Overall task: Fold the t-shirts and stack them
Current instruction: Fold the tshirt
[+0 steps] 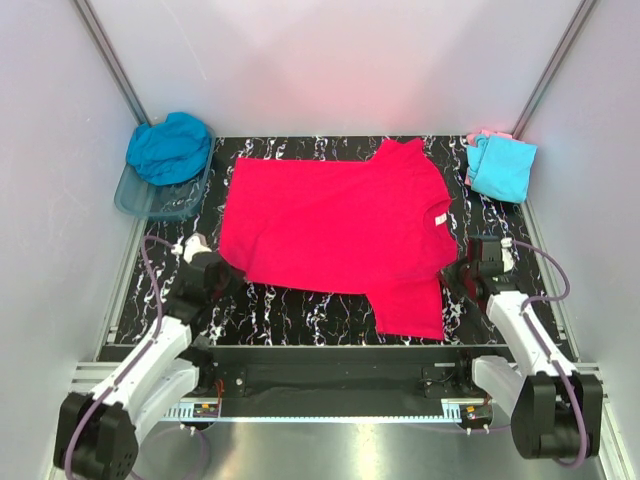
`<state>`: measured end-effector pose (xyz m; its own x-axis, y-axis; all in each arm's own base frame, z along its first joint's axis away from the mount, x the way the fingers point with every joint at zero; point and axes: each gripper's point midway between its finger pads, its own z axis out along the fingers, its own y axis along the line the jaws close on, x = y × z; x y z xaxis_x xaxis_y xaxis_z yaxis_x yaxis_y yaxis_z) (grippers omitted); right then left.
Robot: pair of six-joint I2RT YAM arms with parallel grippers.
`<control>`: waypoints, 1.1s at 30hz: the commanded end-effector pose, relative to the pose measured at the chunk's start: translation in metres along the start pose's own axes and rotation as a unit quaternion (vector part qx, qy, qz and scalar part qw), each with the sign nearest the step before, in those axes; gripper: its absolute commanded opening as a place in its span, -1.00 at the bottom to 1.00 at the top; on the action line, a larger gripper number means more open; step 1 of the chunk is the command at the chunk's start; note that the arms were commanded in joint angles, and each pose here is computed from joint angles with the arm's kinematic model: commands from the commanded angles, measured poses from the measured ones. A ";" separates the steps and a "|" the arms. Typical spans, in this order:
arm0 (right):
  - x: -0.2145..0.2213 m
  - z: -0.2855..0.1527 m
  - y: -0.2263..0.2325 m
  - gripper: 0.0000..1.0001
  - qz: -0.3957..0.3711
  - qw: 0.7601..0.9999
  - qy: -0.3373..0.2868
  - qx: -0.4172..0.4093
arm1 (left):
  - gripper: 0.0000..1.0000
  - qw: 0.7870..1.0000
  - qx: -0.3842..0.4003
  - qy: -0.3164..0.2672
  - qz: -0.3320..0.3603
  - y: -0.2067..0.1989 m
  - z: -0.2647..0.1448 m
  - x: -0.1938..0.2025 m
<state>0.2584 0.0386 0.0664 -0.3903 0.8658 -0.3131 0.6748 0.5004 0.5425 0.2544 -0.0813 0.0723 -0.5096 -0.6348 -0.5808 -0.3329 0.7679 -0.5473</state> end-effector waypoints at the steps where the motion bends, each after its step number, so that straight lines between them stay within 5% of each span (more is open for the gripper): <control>1: -0.011 -0.014 0.002 -1.00 -0.005 1.000 -0.024 0.000 | -1.00 1.000 -0.009 -0.013 -0.005 0.008 -0.007 0.000; 15: -0.022 -0.039 0.006 -1.00 -0.011 0.999 -0.035 -0.002 | -1.00 0.999 -0.012 0.035 -0.008 0.029 -0.037 0.050; 33: -0.043 -0.029 0.037 -1.00 0.005 0.997 -0.062 -0.034 | -1.00 0.994 -0.060 -0.088 0.033 0.013 -0.047 -0.020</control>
<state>0.2568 0.0262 0.0989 -0.3699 0.8592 -0.3534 0.6755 0.5099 0.5326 0.2004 -0.0660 0.0706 -0.5007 -0.5972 -0.6266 -0.4069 0.8013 -0.4386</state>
